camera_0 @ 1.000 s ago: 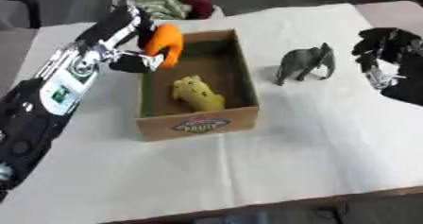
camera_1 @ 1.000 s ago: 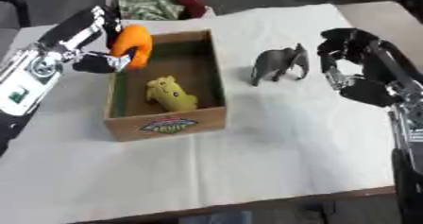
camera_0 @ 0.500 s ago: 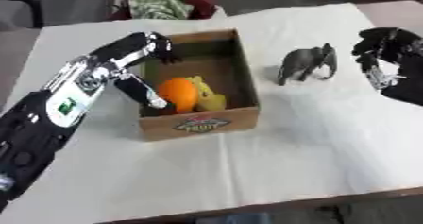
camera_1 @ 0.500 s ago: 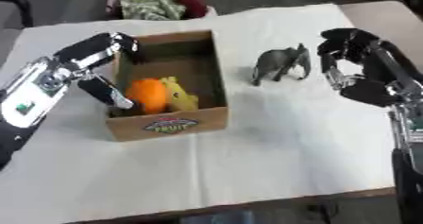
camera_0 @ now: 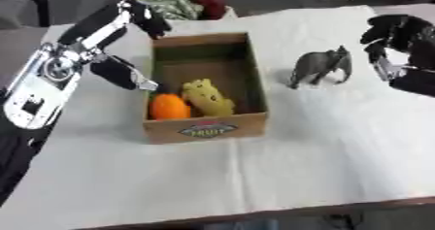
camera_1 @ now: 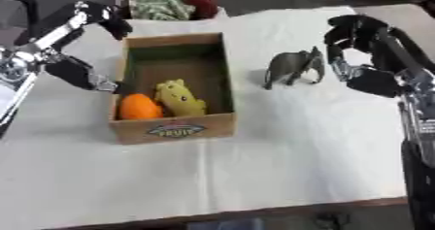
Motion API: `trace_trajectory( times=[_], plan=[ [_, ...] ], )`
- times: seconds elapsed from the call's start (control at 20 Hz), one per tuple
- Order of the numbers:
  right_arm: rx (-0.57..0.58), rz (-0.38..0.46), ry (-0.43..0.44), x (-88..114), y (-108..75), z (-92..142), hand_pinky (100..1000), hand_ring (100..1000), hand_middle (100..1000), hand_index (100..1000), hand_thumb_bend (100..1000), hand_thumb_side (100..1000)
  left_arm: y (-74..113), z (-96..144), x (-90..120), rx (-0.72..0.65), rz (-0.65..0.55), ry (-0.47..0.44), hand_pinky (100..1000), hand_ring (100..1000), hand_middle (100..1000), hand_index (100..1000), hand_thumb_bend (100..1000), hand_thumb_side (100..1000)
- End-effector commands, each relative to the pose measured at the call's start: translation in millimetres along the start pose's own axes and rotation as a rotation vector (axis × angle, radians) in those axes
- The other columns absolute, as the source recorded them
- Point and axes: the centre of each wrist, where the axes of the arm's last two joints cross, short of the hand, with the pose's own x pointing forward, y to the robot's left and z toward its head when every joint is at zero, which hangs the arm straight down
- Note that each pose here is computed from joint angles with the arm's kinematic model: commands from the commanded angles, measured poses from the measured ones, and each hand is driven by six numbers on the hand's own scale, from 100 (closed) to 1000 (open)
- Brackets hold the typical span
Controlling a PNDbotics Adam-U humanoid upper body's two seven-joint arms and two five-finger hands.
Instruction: Pick up objects on the table and place them in the box.
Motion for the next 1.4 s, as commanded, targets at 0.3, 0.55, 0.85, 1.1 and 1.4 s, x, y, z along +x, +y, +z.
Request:
trace_trajectory(
  times=[0.3, 0.55, 0.85, 1.1, 1.4],
  plan=[
    [0.077, 0.138, 0.077, -2.9, -39.8, -13.2, 699, 764, 718, 847, 100, 165, 16.4, 25.2, -2.7, 0.175, 0.15, 0.1, 710, 572, 543, 688, 590, 110],
    [0.181, 0.277, 0.19, 2.4, -81.5, -31.8, 772, 843, 796, 882, 100, 238, 10.9, 58.8, -9.2, 0.299, 0.255, 0.175, 709, 566, 536, 683, 570, 129],
    [0.256, 0.322, 0.278, -12.8, -82.2, -49.5, 784, 856, 801, 891, 100, 301, 3.4, 81.7, -4.6, 0.342, 0.308, 0.209, 708, 563, 532, 681, 565, 134],
    [0.282, 0.35, 0.334, -39.0, -71.8, -45.0, 785, 857, 800, 892, 100, 309, 2.8, 83.6, -4.4, 0.352, 0.318, 0.219, 708, 563, 532, 681, 563, 134],
    [0.318, 0.388, 0.398, -69.4, -57.3, -30.4, 794, 865, 809, 897, 100, 360, 0.7, 85.0, -6.2, 0.355, 0.328, 0.231, 708, 561, 530, 681, 559, 137]
  ],
)
